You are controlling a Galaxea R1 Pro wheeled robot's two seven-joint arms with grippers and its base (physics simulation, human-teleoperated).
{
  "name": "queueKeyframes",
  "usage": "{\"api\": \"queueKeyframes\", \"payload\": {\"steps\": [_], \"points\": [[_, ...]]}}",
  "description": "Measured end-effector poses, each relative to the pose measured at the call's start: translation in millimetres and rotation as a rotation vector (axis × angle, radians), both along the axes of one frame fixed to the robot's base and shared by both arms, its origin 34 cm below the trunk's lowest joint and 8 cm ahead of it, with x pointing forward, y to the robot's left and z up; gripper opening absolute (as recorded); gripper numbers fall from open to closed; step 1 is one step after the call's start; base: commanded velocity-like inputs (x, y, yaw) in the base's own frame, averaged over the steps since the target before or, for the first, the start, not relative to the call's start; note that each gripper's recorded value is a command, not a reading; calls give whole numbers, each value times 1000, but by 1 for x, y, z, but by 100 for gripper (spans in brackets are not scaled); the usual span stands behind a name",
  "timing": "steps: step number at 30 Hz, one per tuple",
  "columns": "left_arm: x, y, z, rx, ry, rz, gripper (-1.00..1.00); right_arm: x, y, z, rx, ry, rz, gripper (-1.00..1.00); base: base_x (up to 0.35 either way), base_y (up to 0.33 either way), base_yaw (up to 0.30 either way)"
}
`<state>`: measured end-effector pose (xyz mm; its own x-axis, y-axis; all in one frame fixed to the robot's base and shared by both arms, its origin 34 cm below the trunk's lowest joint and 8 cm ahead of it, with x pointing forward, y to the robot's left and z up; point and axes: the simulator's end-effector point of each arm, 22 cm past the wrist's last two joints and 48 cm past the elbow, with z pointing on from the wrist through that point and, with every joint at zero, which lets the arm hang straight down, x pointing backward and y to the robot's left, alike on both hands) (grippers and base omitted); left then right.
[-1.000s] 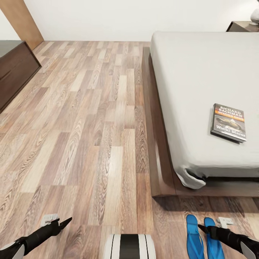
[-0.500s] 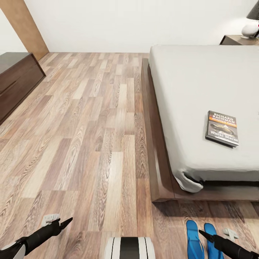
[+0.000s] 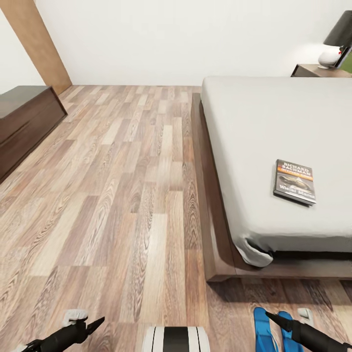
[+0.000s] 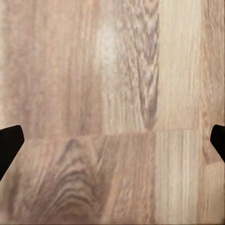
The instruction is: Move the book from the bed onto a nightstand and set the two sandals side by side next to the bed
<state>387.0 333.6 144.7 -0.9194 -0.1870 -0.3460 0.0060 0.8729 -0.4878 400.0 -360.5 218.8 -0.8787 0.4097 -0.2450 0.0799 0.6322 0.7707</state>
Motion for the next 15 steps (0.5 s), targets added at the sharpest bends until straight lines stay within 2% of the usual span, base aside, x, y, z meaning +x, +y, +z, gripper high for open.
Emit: {"api": "queueKeyframes", "payload": {"steps": [2,7,15], "points": [[0,-6,1,-8,-2,-11,100,1,2,4,11,-12,6,100,0,0,0],[-1,-12,0,-16,-1,-14,100,0,-6,-7,-43,12,-9,100,0,0,0],[-1,-13,-1,-16,0,-12,100,0,-9,-11,-65,21,-15,100,0,0,0]]}}
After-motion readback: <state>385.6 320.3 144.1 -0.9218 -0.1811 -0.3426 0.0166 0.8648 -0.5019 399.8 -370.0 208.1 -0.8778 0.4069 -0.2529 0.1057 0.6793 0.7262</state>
